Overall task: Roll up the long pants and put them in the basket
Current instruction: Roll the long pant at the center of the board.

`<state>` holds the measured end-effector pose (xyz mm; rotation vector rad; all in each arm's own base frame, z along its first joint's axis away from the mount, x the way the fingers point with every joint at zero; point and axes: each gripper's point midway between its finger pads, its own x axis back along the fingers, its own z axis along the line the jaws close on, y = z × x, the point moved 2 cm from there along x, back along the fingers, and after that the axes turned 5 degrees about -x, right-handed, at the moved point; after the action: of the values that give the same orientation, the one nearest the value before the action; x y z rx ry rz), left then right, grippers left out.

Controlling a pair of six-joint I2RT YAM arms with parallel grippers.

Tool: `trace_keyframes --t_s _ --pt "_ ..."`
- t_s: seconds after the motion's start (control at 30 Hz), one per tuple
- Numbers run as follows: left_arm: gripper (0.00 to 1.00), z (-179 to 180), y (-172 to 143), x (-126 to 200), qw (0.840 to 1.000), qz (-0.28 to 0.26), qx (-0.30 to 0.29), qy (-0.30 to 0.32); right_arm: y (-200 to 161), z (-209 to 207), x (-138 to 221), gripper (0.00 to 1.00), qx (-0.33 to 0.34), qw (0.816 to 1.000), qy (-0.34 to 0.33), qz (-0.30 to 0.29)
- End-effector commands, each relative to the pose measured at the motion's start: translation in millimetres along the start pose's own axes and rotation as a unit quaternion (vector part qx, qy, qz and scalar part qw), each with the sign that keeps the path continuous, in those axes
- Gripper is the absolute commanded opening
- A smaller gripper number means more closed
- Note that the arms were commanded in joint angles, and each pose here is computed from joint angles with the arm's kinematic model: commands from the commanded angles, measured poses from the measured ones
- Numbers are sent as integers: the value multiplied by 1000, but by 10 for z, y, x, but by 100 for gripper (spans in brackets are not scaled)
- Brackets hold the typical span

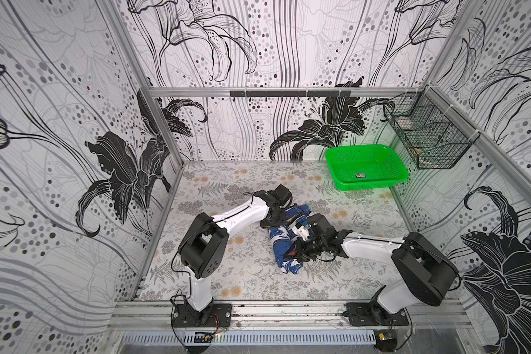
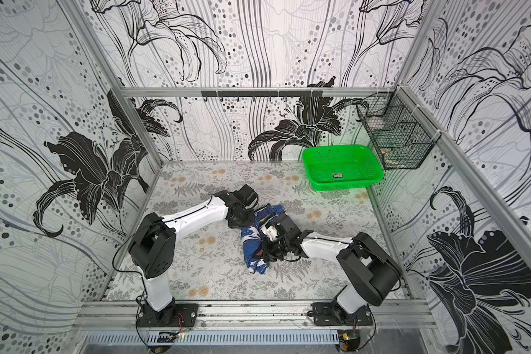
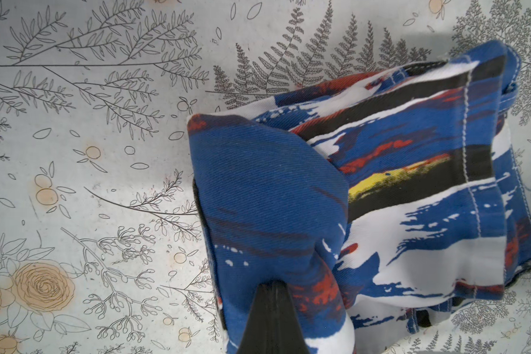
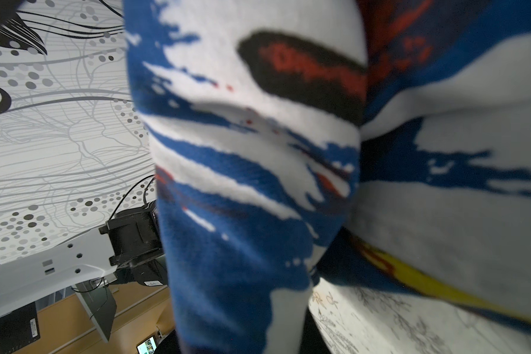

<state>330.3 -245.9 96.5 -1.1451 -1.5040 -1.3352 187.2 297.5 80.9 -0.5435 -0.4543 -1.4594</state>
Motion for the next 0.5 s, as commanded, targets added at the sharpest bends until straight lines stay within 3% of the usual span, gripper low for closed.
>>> trace_keyframes --t_s 0.0,0.17,0.27,0.33,0.4,0.47 --pt "0 -24 -84 -309 1000 19 -3 3 -137 -384 -36 12 -57 996 -67 22" --pt "0 -10 -150 -465 999 32 -4 7 -93 -420 90 13 -27 992 -119 3" --pt "0 -7 -177 -529 999 38 -3 7 -47 -415 236 19 5 986 -164 -16" --pt "0 -8 -187 -557 999 41 -3 7 -5 -365 355 33 41 981 -188 -29" --pt "0 -8 -188 -567 999 41 -2 8 43 -302 512 60 73 973 -211 -57" --pt "0 -15 -182 -556 999 40 -2 6 61 -217 677 80 109 962 -233 -89"
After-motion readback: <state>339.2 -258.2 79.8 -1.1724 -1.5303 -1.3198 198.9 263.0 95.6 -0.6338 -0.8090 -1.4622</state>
